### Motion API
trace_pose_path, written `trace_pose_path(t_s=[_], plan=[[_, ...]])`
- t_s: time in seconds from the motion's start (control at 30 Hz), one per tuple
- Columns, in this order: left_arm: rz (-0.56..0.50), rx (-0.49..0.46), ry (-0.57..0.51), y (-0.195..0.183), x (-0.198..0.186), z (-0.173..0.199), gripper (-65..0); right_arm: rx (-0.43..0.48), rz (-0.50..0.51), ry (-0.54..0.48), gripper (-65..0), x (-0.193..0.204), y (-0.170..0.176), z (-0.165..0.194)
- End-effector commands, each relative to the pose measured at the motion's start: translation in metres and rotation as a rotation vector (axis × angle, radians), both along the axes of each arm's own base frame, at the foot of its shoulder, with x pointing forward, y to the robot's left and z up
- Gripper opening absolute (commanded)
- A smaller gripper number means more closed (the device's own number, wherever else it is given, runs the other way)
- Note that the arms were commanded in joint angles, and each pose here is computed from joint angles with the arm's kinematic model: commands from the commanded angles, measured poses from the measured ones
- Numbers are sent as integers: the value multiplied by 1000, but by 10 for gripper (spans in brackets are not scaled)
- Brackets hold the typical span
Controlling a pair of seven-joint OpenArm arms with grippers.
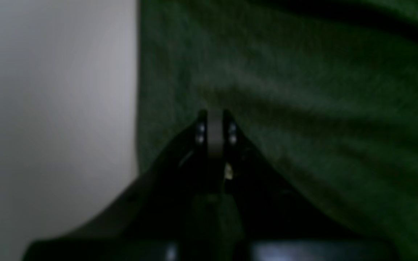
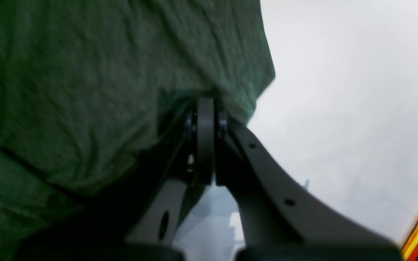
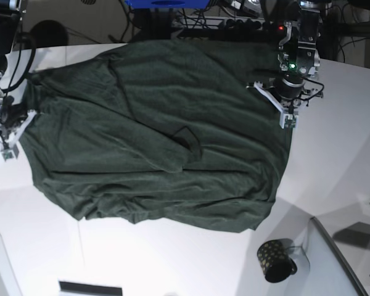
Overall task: Layout the t-shirt on the table in an organized manner, then fold the t-shirt properly
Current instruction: 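Grasp the shirt's corners with both grippers and drag them apart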
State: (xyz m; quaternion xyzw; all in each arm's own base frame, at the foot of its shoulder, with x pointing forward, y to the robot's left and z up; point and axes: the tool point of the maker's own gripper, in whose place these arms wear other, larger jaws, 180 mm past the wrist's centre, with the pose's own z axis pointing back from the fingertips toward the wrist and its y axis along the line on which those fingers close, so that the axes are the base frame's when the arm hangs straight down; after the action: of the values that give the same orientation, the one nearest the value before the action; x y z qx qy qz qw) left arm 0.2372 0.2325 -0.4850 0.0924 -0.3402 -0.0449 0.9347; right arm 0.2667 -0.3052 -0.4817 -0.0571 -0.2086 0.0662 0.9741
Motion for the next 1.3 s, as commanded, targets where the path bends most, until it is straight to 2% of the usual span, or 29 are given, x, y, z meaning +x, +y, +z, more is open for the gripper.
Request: trace_pose_path(t_s=[0.0, 0.2, 0.47, 0.6, 0.73, 0.9, 1.07, 1.2, 1.27], plan=[[15, 34, 24, 15, 2, -1, -650, -11, -3, -39, -648, 11, -8, 11], [45, 34, 64, 24, 13, -18, -650, 35, -44, 1, -648, 6, -10, -13], [50, 26, -22, 23, 62, 5, -650, 82, -82, 13, -648, 5, -8, -30], [56, 23, -27, 23, 74, 6, -650, 74, -74, 5, -648, 6, -8, -27], [4, 27, -6, 9, 71, 0, -650, 57, -55, 9, -648, -8, -7, -28], [-4, 17, 0, 3, 69, -3, -650, 33, -42, 17, -648, -18, -8, -23], [-6, 22, -3, 4, 69, -2, -650, 20, -8, -46, -648, -8, 1, -6], [-14, 16, -69, 1, 80, 20, -650, -5, 18, -93, -647, -3, 3, 10], [-16, 17, -66, -1, 77, 25, -650, -17, 33, -115, -647, -2, 5, 18]])
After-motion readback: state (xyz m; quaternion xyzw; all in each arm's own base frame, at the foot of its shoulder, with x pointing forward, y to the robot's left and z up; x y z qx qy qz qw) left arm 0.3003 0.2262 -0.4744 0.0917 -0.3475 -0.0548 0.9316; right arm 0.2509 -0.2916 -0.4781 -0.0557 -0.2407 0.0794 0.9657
